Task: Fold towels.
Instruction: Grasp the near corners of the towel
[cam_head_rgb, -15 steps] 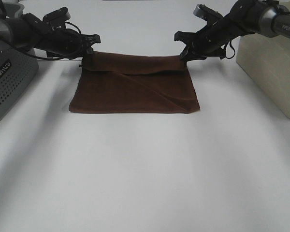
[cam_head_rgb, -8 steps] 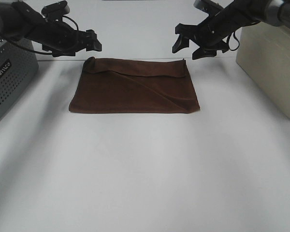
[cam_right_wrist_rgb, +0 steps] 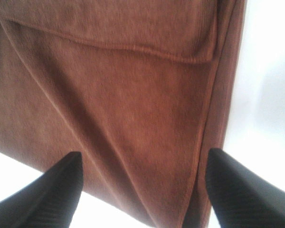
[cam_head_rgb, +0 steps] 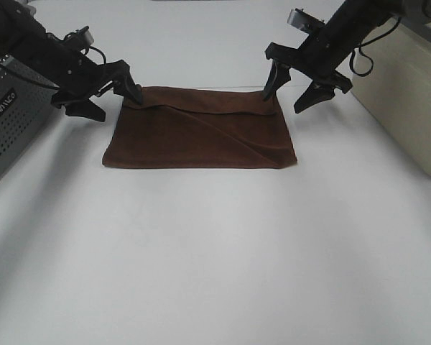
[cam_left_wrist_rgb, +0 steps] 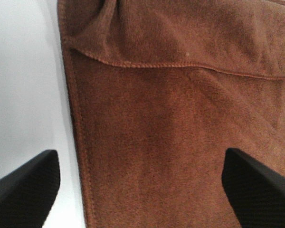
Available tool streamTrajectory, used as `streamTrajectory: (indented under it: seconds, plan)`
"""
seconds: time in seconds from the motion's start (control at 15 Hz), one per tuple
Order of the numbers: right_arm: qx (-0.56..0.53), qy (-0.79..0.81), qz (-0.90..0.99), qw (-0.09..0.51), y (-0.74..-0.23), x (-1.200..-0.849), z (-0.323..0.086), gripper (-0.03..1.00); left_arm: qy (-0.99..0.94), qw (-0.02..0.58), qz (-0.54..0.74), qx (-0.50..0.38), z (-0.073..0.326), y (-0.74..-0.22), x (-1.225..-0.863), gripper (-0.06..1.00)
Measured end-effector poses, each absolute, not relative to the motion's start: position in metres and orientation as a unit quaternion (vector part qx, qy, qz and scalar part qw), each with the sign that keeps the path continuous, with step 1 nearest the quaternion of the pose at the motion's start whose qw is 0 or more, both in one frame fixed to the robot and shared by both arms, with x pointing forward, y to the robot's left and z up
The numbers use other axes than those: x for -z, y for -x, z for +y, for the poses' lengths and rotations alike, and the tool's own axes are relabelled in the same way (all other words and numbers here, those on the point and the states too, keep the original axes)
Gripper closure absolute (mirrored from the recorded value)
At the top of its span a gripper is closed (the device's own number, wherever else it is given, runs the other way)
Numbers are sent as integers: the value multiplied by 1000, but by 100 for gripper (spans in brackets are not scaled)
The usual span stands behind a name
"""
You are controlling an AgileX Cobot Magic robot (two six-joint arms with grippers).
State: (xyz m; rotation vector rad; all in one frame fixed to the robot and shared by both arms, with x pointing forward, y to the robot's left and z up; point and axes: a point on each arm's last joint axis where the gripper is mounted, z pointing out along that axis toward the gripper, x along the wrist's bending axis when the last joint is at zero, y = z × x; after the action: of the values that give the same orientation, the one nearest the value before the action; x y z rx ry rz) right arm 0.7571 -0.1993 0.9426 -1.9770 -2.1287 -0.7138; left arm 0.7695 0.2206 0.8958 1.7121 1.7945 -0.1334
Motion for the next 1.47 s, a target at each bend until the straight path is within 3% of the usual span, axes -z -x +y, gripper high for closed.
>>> streamTrajectory:
  seconds: [0.6, 1.07, 1.47]
  plan:
    - [162, 682, -703, 118, -725, -925, -206, 30, -647, 257, 715, 72, 229, -722, -894, 7]
    - [164, 677, -709, 112, -725, -921, -206, 30, -651, 259, 711, 54, 222, -720, -889, 7]
    - [163, 681, -699, 146, -727, -884, -202, 30, -648, 260, 713, 63, 208, -720, -875, 11]
